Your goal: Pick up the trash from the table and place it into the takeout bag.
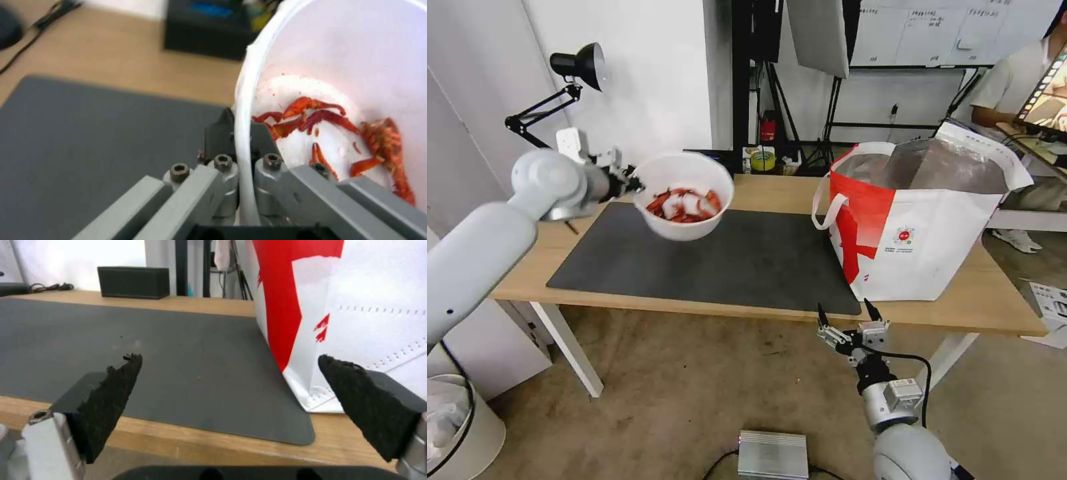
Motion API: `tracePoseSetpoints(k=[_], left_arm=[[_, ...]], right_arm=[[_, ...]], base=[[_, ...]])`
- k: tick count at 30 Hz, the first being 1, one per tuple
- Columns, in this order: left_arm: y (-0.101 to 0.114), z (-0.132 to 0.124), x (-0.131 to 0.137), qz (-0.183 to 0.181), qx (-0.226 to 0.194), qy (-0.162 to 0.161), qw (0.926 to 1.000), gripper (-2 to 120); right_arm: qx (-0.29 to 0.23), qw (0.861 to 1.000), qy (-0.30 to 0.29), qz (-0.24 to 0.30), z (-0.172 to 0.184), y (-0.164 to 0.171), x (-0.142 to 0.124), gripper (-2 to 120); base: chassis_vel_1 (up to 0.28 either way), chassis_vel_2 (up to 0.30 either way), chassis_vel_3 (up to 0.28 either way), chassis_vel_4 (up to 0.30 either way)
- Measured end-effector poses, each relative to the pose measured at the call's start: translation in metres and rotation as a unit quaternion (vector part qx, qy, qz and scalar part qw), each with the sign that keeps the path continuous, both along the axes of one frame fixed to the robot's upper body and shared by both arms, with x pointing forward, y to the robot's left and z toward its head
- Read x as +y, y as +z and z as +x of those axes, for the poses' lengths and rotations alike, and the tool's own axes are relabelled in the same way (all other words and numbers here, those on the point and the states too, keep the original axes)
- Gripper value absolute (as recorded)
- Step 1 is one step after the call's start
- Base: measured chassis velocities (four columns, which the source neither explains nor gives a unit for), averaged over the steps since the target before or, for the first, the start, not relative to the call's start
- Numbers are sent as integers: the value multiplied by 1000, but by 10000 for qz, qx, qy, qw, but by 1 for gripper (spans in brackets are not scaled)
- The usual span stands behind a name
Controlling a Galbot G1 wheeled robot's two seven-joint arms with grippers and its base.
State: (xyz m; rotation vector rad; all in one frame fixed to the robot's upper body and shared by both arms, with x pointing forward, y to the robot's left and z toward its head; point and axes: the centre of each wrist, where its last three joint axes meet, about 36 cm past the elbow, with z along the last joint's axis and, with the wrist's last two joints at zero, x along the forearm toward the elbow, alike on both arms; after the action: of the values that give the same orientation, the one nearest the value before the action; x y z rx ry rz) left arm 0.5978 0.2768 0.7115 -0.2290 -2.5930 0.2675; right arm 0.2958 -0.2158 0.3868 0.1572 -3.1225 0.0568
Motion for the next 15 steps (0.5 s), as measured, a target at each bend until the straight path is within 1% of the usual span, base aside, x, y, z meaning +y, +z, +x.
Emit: tracePoseSetpoints(k=[1,2,3,5,7,9,10,11,12,13,14,15], left_arm=[[10,1,-10,-2,-71,-82,9999,0],[14,2,-15,-5,-92,-128,9999,0],[14,2,-15,-5,-92,-128,9999,0],[30,9,-33,-4,-143,-208,9997,0],[33,10,-37,-3,-148,-218,9997,0],[46,18,-58,-2,-179,-290,9994,0],[46,18,-58,-2,-179,-290,9994,0],[52,23,-70,-10,-180,-346,9992,0],[55,25,-77,-8,-182,-368,9992,0],[55,25,-77,-8,-182,-368,9992,0],[65,31,-94,-32,-209,-436,9988,0],[70,34,-103,-50,-230,-475,9986,0]], right_arm=[[0,10000,-1,0,0,0,0,100],[0,10000,-1,0,0,0,0,100],[0,10000,-1,0,0,0,0,100],[0,10000,0,0,0,0,0,100],[0,10000,0,0,0,0,0,100],[0,10000,0,0,0,0,0,100],[0,10000,0,0,0,0,0,100],[0,10000,0,0,0,0,0,100],[0,10000,0,0,0,0,0,100],[0,10000,0,0,0,0,0,100],[0,10000,0,0,0,0,0,100],[0,10000,0,0,0,0,0,100]], base=[[0,0,0,0],[0,0,0,0],[0,0,0,0],[0,0,0,0],[0,0,0,0],[0,0,0,0],[0,0,0,0],[0,0,0,0],[0,0,0,0],[0,0,0,0],[0,0,0,0],[0,0,0,0]])
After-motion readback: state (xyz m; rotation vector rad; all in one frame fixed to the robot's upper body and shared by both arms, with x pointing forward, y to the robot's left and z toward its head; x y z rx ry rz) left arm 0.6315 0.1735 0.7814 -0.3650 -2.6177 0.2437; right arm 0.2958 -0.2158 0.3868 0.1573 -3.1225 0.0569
